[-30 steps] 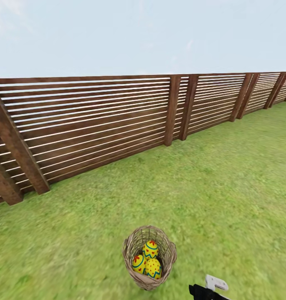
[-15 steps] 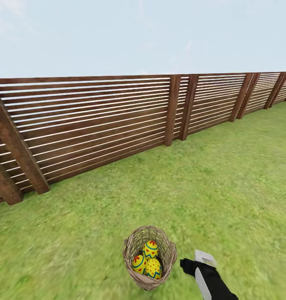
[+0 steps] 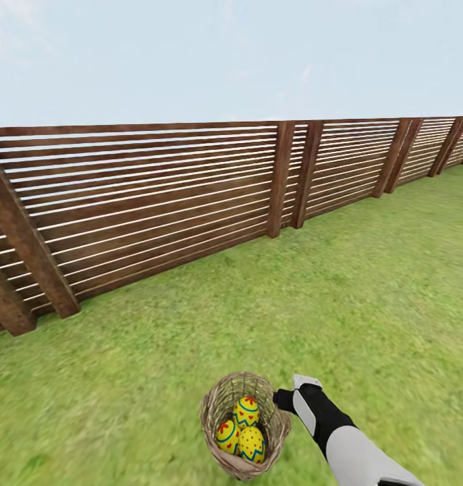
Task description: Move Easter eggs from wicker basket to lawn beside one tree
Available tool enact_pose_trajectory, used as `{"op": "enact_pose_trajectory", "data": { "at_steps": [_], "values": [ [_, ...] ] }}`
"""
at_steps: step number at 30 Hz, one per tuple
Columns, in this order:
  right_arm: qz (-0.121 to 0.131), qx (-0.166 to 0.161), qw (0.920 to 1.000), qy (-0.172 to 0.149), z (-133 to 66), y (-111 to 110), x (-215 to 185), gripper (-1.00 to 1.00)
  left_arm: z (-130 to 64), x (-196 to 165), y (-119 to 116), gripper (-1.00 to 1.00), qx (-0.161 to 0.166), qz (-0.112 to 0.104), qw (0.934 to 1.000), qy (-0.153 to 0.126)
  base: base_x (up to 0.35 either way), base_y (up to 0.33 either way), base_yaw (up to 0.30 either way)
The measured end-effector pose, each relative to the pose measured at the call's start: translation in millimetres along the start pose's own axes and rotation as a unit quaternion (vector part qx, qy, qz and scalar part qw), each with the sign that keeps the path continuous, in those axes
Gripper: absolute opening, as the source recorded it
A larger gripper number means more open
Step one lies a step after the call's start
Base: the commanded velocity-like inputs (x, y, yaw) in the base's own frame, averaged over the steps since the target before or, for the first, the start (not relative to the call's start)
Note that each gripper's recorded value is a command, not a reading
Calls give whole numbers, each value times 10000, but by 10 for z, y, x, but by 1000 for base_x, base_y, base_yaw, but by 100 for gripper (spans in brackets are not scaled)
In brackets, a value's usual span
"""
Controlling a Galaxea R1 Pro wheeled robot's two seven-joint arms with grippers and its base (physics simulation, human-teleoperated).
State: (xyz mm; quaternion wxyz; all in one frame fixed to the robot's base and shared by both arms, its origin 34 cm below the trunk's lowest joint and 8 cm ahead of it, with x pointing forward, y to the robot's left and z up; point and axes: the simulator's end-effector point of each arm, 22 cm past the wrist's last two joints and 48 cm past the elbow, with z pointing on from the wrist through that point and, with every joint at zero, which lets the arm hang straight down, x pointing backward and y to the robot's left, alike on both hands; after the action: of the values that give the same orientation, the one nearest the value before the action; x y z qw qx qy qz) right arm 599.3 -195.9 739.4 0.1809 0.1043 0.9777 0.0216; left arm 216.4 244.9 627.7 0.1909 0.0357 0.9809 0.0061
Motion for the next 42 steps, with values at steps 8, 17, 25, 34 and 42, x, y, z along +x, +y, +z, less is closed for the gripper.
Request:
{"op": "enact_pose_trajectory", "data": {
  "at_steps": [8,17,25,34,42],
  "values": [
    [-7,65,10000,2,9,-47,-44,100,1,-2,2,100,-2,-2,10000,-3,23,9,0],
    [63,71,9998,-155,20,-55,-96,100,4,-7,8,100,-12,-12,10000,0,3,1,0],
    [98,62,9995,-296,22,-35,-190,100,6,-6,21,100,-27,-1,10000,10,0,0,0],
    [-3,291,9989,-368,-94,-26,-584,100,10,-15,46,100,-61,-2,10000,5,0,0,0],
    [-21,450,9982,-397,-125,-162,-708,100,16,-39,62,100,-65,-14,10000,-24,0,0,0]
  ]
}}
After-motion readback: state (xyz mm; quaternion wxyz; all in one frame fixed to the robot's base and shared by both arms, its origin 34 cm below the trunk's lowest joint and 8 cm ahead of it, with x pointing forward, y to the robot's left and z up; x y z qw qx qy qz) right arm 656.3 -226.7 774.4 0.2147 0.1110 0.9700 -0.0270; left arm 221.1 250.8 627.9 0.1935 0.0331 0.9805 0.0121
